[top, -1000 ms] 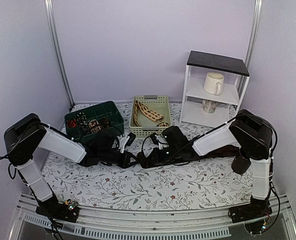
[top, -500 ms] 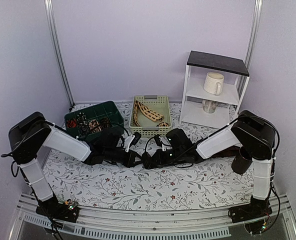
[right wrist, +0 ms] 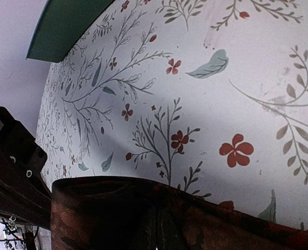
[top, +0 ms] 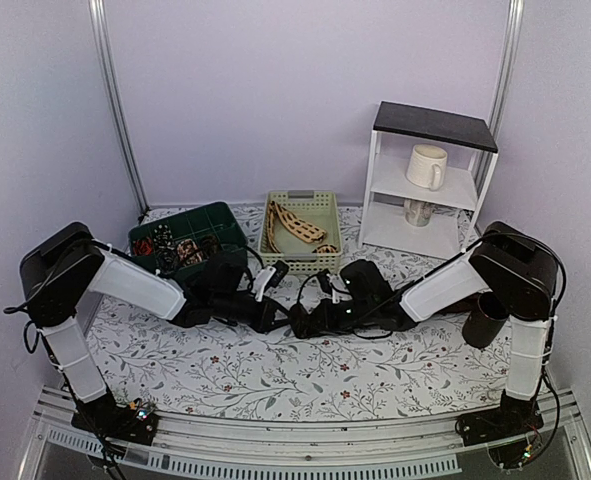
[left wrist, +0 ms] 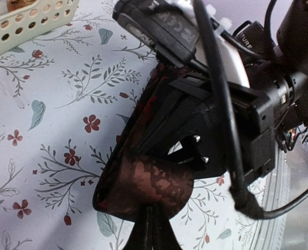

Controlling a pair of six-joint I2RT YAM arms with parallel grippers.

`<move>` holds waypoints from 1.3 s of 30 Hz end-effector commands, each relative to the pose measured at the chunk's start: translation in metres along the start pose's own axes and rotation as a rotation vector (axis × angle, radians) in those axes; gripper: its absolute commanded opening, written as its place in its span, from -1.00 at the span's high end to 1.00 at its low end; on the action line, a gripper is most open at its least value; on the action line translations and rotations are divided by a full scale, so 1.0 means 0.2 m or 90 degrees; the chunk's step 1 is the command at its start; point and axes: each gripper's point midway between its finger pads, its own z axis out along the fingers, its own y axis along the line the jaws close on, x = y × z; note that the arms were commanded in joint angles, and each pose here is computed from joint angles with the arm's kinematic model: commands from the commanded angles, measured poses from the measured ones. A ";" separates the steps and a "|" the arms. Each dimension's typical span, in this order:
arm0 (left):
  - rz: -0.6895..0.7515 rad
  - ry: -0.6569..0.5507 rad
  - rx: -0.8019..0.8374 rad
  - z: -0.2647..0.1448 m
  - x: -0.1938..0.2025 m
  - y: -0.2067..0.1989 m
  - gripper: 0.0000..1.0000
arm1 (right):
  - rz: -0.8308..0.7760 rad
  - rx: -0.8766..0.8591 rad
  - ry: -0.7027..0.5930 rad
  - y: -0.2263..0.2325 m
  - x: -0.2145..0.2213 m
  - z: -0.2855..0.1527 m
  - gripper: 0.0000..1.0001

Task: Roll the ties
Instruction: Roll the tie at the center of the board.

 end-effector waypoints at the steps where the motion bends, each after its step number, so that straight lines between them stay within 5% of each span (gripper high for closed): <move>1: 0.026 0.015 0.016 0.03 0.01 -0.04 1.00 | 0.017 -0.003 -0.037 0.06 -0.07 -0.10 1.00; 15: 0.033 0.039 0.025 0.08 0.01 -0.06 1.00 | 0.032 0.025 0.005 0.02 -0.03 -0.09 1.00; 25: 0.041 0.038 0.030 0.09 0.00 -0.07 1.00 | 0.023 0.041 -0.039 0.03 -0.09 -0.15 1.00; 39: 0.054 0.028 0.019 0.07 -0.03 -0.08 1.00 | 0.065 -0.051 0.011 0.08 0.00 -0.02 1.00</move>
